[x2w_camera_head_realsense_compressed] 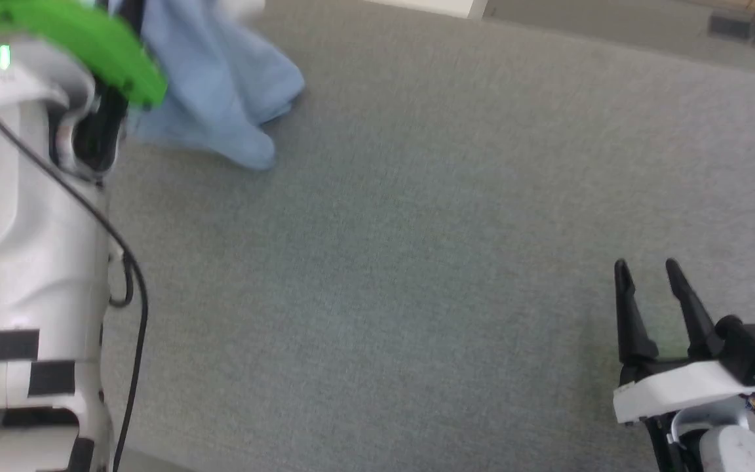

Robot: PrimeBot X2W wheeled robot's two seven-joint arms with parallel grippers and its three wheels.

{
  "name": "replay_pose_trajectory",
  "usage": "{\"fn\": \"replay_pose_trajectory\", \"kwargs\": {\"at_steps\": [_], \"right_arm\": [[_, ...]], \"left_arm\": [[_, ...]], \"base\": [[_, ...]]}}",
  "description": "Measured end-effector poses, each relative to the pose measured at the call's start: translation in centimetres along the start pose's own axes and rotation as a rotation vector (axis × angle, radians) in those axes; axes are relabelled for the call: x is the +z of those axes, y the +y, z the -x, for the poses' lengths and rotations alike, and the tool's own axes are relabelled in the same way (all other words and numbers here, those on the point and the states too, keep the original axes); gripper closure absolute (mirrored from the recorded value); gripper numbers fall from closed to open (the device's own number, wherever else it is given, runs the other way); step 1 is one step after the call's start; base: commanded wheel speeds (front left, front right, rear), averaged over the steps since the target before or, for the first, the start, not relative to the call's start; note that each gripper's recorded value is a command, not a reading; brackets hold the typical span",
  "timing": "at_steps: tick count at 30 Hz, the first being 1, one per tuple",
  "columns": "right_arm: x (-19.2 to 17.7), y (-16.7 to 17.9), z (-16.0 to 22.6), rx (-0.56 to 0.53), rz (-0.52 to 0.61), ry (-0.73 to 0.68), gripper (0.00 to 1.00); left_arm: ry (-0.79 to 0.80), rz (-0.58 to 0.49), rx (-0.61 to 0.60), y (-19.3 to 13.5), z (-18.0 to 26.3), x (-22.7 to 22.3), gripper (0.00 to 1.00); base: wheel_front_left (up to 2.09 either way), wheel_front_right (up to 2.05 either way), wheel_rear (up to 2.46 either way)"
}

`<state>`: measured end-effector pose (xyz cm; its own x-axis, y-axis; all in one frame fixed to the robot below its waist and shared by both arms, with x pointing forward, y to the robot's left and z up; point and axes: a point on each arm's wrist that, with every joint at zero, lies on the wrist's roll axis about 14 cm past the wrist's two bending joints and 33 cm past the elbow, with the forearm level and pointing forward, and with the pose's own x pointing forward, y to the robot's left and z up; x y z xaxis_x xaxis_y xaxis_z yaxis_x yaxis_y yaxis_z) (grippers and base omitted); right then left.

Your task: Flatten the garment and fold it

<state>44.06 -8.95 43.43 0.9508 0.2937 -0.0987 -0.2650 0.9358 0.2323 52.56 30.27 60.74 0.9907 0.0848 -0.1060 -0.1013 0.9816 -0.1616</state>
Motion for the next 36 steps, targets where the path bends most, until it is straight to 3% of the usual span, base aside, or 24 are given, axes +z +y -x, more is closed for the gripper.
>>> {"fn": "replay_pose_trajectory", "kwargs": {"at_steps": [6, 12, 15, 20, 27, 28, 29, 30, 36], "right_arm": [[2.1, -0.7, 2.0, -0.039, -0.018, -0.063, 0.0], [4.0, -4.8, 4.9, -0.174, -0.019, -0.125, 0.0], [4.6, -6.5, 6.4, -0.233, -0.014, -0.144, 0.0], [5.0, -9.0, 9.0, -0.327, -0.019, -0.159, 0.0], [5.3, -11.0, 11.9, -0.41, -0.028, -0.182, 0.0], [5.3, -11.2, 12.1, -0.417, -0.028, -0.183, 0.0], [5.4, -11.3, 12.3, -0.422, -0.028, -0.184, 0.0], [5.4, -11.4, 12.5, -0.427, -0.029, -0.186, 0.0], [5.8, -11.0, 12.5, -0.417, -0.029, -0.2, 0.0]], "left_arm": [[-0.222, -0.035, -0.272, -10.1, 2.2, 9.7, 1.0], [-0.166, -0.055, -0.508, -19.3, 3.8, 8.8, 1.0], [-0.065, -0.059, -0.57, -21.9, 3.9, 4.8, 1.0], [0.189, -0.036, -0.656, -25.3, 5.5, -6.1, 1.0], [0.725, -0.117, -0.703, -26.5, 12.5, -23.6, 1.0], [0.772, -0.123, -0.693, -26.3, 13.1, -24.8, 0.9], [0.803, -0.124, -0.679, -26.2, 13.3, -25.4, 0.56], [0.816, -0.122, -0.676, -26.2, 13.4, -25.6, 0.0], [0.588, 0.134, -0.671, -27.8, 10.6, -18.8, 0.0]], "base": [[0.0, 0.0, 0.0], [0.0, 0.0, 0.0], [0.0, 0.0, 0.0], [0.0, 0.0, 0.0], [0.0, 0.0, 0.0], [0.0, 0.0, 0.0], [0.0, 0.0, 0.0], [0.0, 0.0, 0.0], [0.0, 0.0, 0.0]]}}
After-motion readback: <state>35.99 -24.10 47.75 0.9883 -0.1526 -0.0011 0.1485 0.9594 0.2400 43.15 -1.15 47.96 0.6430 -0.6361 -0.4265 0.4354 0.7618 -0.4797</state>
